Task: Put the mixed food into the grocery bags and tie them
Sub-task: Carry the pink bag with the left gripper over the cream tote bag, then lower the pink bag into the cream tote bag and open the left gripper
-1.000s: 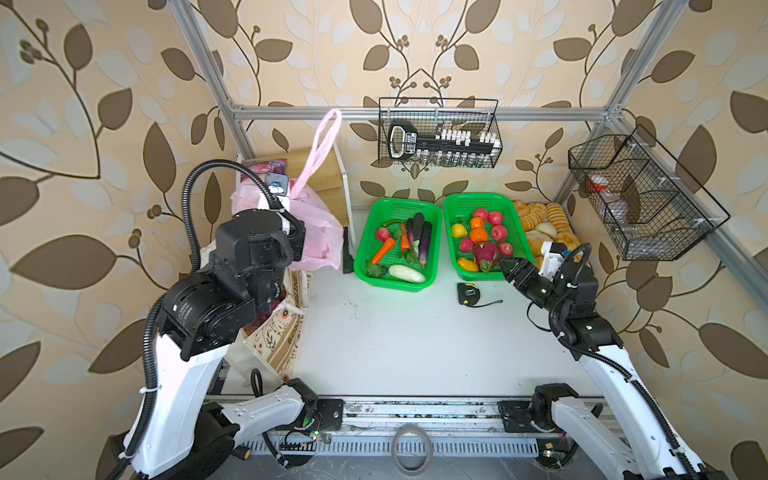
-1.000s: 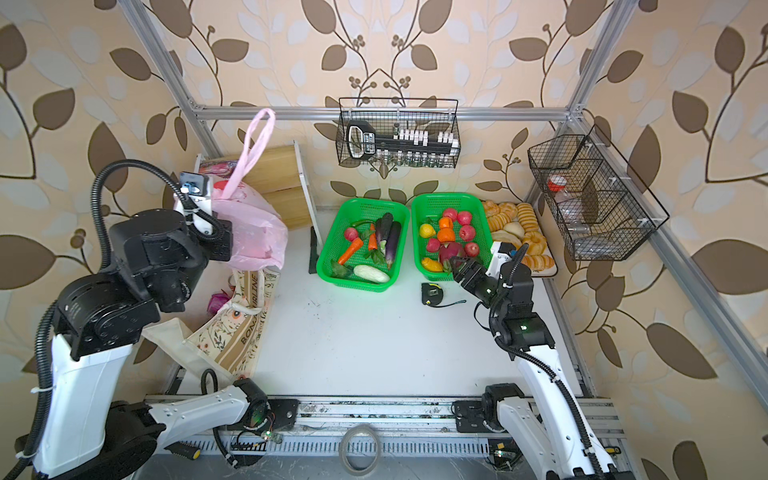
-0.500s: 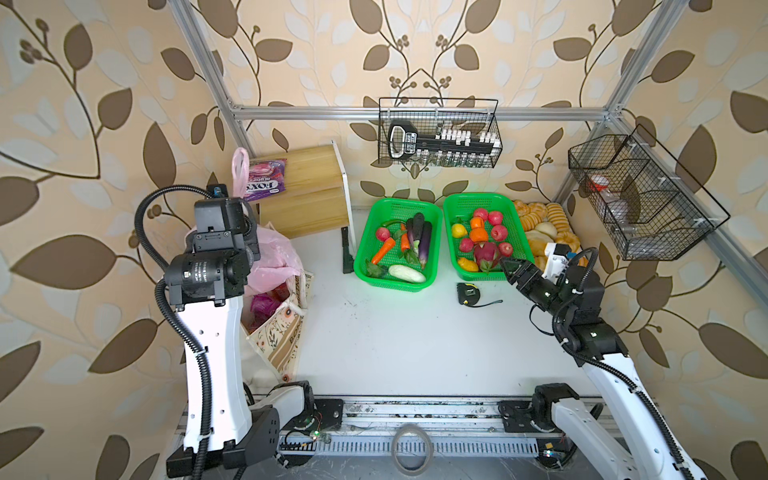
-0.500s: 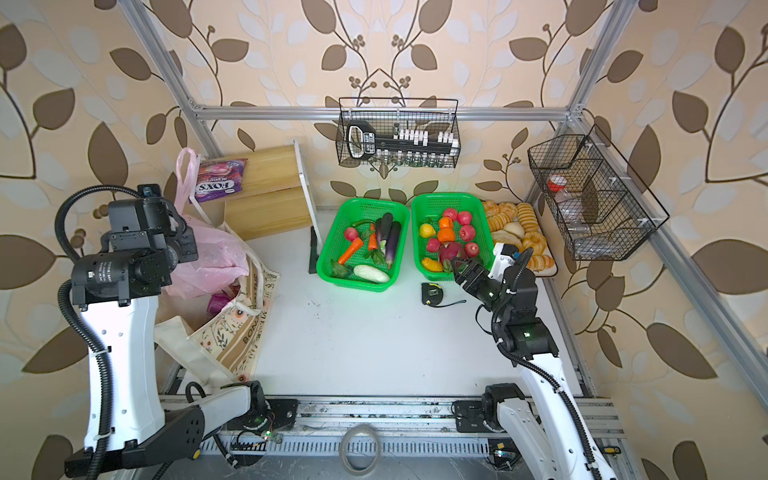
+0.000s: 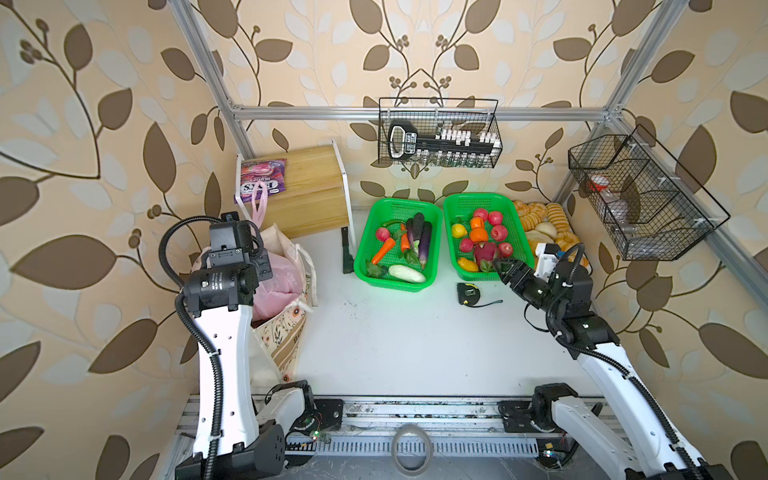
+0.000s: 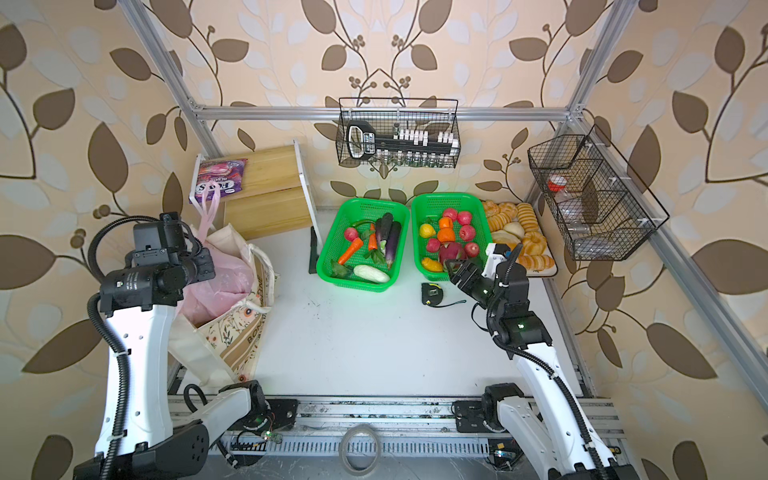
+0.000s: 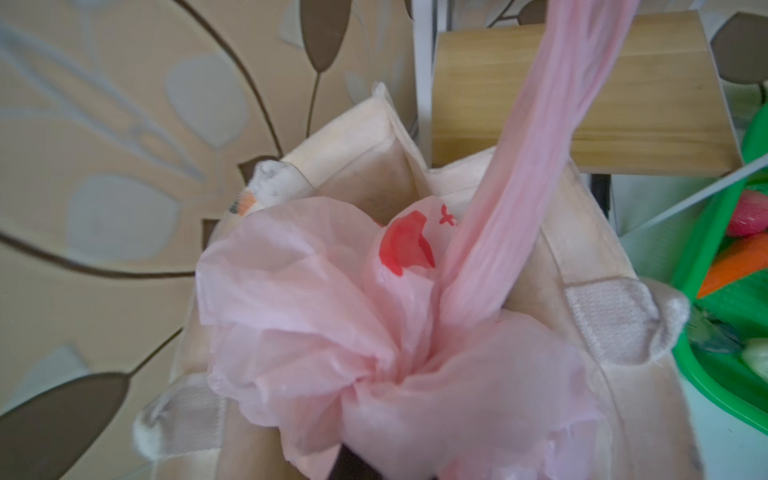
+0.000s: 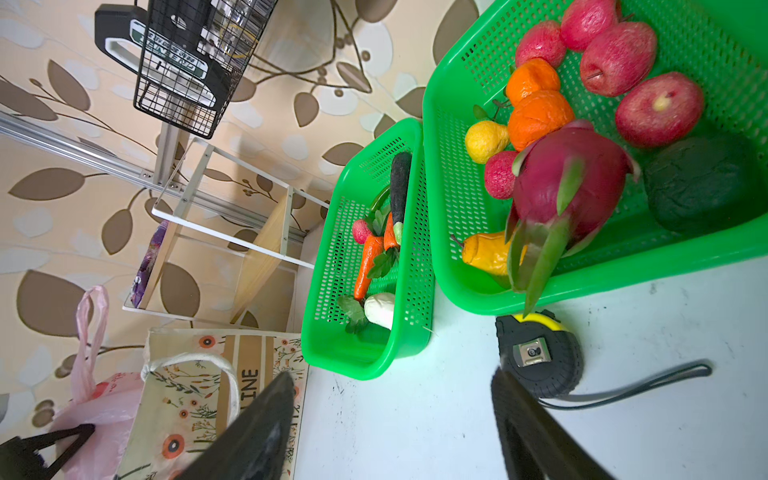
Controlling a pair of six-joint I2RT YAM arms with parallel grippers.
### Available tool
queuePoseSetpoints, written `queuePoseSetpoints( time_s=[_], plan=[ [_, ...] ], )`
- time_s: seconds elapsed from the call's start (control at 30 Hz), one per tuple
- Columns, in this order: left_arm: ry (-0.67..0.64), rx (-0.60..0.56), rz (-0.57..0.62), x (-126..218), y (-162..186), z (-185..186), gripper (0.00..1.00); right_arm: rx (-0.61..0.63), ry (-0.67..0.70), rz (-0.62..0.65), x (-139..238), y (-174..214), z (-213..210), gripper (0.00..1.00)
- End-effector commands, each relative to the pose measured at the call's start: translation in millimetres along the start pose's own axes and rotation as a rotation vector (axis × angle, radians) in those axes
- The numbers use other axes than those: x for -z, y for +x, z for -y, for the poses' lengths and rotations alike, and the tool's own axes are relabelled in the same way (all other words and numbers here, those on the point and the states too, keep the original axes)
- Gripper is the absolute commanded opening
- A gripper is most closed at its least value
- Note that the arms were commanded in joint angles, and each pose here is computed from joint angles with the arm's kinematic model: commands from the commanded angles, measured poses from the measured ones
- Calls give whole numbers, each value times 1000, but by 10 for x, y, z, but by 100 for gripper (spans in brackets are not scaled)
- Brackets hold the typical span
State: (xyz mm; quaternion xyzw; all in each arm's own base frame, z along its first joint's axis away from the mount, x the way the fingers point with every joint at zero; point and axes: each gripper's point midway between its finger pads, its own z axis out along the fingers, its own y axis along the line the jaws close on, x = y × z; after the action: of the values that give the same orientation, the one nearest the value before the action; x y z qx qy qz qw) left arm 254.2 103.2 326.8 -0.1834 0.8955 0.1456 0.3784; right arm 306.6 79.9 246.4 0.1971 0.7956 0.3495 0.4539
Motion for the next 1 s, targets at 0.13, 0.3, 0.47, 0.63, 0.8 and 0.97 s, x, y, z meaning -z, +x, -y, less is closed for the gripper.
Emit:
queuePoseSetpoints(
  time_s=[0.13,0.3,0.47,0.63,0.8,0.97],
  plan=[
    [133,63,-49,-243,135,281,0,9,-12,31,33,-79,-71,75],
    [54,145,-140,-536,285,95,0,11,-15,22,20,-70,-74,75],
    [-167,280,-101,-657,290,-418,0,17,-13,24,42,-60,-69,75],
    [-325,336,-1,-556,196,-774,0,28,-12,27,54,-58,-57,75],
    [-267,341,-89,-829,436,-620,3,29,-22,19,12,-47,-56,75],
    [-145,378,-123,-843,444,-408,42,28,-32,3,-24,-43,-83,75]
  ],
)
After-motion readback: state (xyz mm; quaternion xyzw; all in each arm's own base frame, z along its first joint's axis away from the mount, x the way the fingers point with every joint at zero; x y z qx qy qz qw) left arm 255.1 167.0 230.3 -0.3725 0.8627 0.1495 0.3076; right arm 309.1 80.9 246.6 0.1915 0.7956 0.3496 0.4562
